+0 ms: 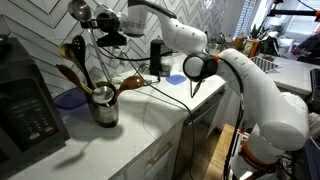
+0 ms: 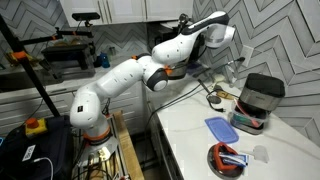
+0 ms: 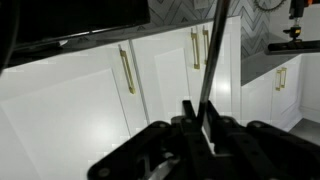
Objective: Put the silver ladle in the utensil holder
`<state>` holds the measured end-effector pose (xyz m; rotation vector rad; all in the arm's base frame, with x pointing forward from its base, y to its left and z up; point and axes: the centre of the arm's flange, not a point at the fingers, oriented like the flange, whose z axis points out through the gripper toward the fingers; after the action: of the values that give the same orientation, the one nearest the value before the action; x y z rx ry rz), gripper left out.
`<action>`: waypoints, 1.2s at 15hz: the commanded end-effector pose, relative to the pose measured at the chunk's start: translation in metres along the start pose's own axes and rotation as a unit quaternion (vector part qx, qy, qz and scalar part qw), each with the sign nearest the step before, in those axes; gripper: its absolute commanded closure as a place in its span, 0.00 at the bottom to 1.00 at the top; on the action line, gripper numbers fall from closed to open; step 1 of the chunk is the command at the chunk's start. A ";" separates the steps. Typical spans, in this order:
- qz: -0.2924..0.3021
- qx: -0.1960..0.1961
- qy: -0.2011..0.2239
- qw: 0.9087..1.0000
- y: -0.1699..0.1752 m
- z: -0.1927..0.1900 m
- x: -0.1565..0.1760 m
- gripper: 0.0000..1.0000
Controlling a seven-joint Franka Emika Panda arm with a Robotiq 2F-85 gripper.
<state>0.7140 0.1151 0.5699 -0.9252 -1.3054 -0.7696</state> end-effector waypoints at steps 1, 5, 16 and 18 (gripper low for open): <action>0.006 -0.017 -0.020 1.000 -0.013 0.009 -0.003 0.96; -0.006 -0.019 -0.029 0.999 -0.010 0.013 0.002 0.96; -0.032 -0.036 -0.041 0.998 0.000 0.023 0.013 0.57; -0.034 -0.035 -0.042 0.998 0.000 0.024 0.014 0.43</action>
<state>0.7128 0.1347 0.5818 -0.9578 -1.3625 -0.8142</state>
